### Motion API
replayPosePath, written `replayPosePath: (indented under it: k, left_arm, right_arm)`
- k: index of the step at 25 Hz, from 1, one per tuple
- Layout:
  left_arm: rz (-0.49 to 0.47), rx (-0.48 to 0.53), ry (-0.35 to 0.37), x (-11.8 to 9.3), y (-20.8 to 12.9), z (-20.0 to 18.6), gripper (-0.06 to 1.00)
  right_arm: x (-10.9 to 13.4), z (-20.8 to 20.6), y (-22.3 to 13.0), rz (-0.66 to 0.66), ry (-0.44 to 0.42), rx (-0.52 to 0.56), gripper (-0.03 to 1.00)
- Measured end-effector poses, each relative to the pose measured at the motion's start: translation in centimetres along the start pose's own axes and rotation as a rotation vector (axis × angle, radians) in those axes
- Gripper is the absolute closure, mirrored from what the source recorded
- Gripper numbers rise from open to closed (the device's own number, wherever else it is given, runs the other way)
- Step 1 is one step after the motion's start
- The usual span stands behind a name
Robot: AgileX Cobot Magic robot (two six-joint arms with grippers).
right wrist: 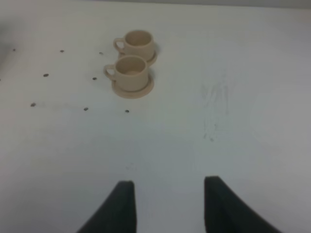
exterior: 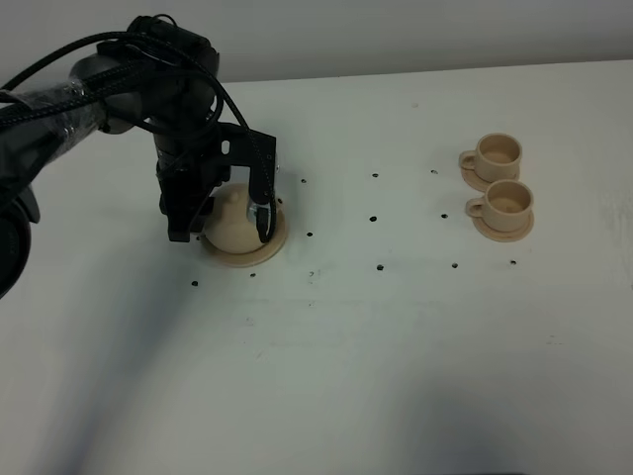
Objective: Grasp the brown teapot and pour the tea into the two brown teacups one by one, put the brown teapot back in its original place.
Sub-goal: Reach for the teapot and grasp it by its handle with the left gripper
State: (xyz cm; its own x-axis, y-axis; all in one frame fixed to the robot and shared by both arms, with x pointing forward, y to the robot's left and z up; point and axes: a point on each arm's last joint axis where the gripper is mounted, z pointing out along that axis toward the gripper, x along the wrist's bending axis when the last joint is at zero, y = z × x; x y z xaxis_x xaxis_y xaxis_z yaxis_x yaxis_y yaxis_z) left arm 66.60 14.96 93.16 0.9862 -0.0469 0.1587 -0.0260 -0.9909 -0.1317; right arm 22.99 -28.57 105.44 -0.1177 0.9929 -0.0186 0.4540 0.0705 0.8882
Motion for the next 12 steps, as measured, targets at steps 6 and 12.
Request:
replayPosePath:
  k: [6, 12]
  left_arm:
    - [0.008, 0.027, 0.0, 0.39, 0.72, -0.06, 0.52]
    - [0.005, 0.023, -0.003, 0.58, 1.02, -0.75, 0.52]
  right_arm:
    - [0.0, 0.0, 0.0, 0.001, 0.0, 0.0, 0.64]
    - [0.0, 0.0, 0.0, 0.001, 0.0, 0.0, 0.64]
